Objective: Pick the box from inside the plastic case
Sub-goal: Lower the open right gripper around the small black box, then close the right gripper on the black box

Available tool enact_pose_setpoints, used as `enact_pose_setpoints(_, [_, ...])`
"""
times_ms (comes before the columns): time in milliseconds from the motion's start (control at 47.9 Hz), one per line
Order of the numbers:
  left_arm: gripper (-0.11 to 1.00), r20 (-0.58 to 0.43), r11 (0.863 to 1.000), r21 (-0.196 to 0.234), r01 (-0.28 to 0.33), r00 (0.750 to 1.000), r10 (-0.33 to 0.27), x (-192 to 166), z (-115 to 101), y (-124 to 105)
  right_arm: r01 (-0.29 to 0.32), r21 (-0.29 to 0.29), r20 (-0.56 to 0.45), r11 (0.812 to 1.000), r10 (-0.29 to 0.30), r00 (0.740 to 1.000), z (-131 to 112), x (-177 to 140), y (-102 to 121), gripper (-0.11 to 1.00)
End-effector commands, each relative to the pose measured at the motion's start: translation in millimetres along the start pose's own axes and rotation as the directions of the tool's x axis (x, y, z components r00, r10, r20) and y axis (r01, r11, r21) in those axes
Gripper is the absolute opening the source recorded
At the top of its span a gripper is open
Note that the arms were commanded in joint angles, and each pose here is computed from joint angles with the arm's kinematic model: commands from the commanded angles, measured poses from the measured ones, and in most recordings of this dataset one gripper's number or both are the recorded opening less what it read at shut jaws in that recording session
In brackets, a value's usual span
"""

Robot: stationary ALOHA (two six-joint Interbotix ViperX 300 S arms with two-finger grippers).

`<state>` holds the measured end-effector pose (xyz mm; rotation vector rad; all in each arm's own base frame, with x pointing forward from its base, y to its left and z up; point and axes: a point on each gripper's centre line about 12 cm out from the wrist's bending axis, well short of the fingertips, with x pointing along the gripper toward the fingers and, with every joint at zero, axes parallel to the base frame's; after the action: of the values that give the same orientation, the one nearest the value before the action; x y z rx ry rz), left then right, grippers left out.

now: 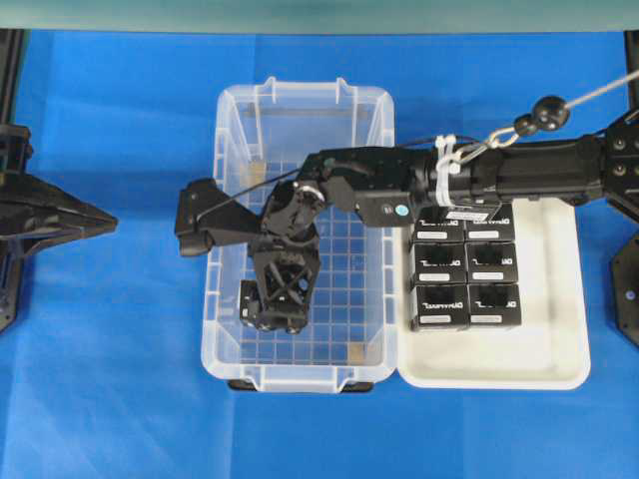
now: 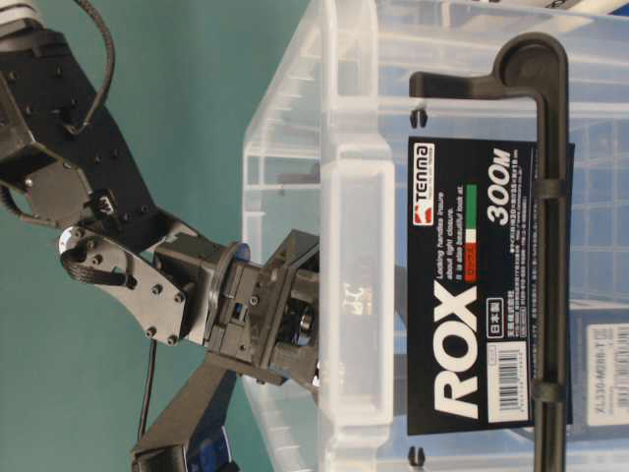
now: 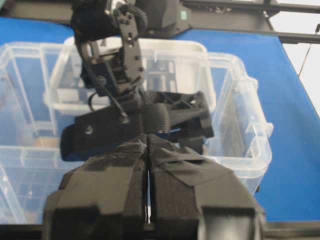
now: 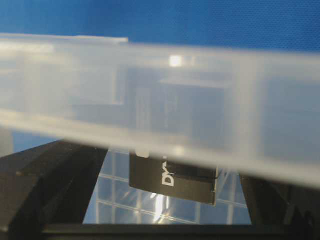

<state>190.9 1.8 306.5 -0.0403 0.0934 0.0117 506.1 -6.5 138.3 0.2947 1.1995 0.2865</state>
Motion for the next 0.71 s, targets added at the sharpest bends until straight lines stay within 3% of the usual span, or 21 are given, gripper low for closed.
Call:
enact_pose_setpoints(0, [-0.04,0.02,1.0,0.0,-0.001,1.0,0.001,0.6,8.5,0.0,-0.002,-0.003,0.012,1.0,0.002,1.0,2.4,1.5,4.2,1.0])
enact_pose_setpoints(334, [-0.04,0.02,1.0,0.0,-0.004,1.0,0.004,0.6,8.6,0.5,0.058,-0.014,-0.008,0.998,-0.059,0.998,-8.8,31.9,-11.4,1.0])
enact_pose_setpoints(605, [-0.04,0.019,1.0,0.001,-0.008,1.0,0.008,0.6,7.5,1.5,0.102,-0.057,0.001,0.993,-0.102,0.995,-5.8,23.7,-14.8,0.99])
enact_pose_setpoints(689, [-0.04,0.02,1.0,0.001,-0.008,1.0,0.008,0.6,8.1,1.4,0.107,-0.067,0.019,0.992,-0.106,0.994,-1.6,15.8,-12.6,0.94])
